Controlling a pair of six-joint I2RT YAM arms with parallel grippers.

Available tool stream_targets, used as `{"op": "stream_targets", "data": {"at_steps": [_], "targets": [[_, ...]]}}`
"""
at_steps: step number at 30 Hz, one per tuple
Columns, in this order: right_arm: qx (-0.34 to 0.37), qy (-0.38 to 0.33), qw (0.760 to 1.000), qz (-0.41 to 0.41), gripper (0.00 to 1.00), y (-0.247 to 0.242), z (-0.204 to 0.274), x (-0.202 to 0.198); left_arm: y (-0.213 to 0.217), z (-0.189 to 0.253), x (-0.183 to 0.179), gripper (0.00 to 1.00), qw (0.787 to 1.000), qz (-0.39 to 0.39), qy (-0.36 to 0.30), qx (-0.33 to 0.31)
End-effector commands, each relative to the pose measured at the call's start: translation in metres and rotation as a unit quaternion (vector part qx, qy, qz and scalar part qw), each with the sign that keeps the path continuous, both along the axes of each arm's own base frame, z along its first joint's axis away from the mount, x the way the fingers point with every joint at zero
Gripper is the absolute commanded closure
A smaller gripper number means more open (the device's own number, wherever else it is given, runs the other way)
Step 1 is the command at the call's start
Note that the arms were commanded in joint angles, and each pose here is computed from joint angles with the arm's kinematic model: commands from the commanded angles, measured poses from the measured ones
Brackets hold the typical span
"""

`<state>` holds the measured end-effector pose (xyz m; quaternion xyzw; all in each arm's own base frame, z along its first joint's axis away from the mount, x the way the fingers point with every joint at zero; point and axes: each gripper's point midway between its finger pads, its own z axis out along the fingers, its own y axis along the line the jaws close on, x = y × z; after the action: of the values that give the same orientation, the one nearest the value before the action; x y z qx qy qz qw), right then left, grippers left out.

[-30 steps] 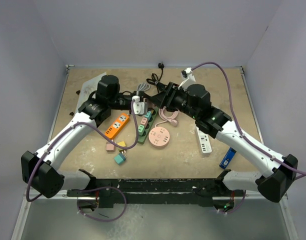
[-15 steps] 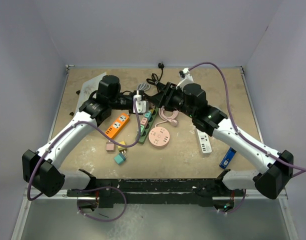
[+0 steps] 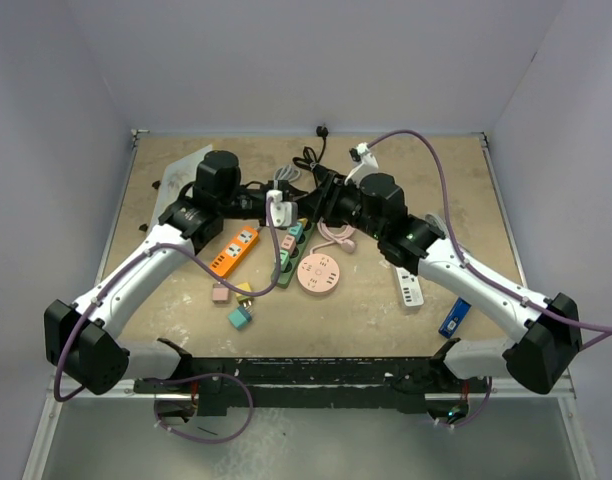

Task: Insert the plug

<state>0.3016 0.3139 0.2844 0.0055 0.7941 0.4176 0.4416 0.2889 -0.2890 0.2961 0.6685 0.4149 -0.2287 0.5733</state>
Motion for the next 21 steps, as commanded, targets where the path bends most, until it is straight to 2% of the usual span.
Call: {"op": "stream_targets", "data": {"at_steps": [1, 3, 4, 8, 10, 16, 19, 21], "targets": [[0.008, -0.031, 0.999, 0.003, 0.5, 0.0, 0.014, 0.002, -0.005, 0.038, -0.013, 0.75, 0.998, -0.031, -0.046, -0.042], [0.007, -0.028, 1.0, 0.004, 0.55, 0.002, 0.013, 0.004, -0.005, 0.039, -0.013, 0.74, 0.998, -0.031, -0.044, -0.042], [0.007, -0.027, 1.0, 0.004, 0.63, 0.003, 0.012, 0.004, -0.005, 0.039, -0.014, 0.73, 0.998, -0.029, -0.041, -0.043], [0.008, -0.049, 0.999, -0.002, 0.92, -0.003, 0.019, 0.005, -0.001, 0.037, -0.017, 0.56, 0.998, -0.019, -0.03, -0.042], [-0.004, -0.065, 0.998, -0.011, 1.0, -0.01, 0.024, 0.007, 0.002, 0.034, -0.019, 0.49, 0.999, -0.012, -0.028, -0.04], [-0.072, -0.112, 0.991, -0.024, 1.0, -0.046, 0.033, 0.011, 0.021, 0.037, -0.03, 0.43, 0.998, 0.04, -0.009, -0.056], [-0.115, -0.141, 0.983, -0.001, 1.0, -0.061, 0.031, 0.013, 0.027, 0.05, -0.035, 0.42, 0.988, 0.086, 0.05, -0.121], [-0.151, -0.153, 0.976, 0.026, 1.0, -0.067, 0.023, 0.015, 0.035, 0.063, -0.033, 0.41, 0.968, 0.135, 0.105, -0.186]]}}
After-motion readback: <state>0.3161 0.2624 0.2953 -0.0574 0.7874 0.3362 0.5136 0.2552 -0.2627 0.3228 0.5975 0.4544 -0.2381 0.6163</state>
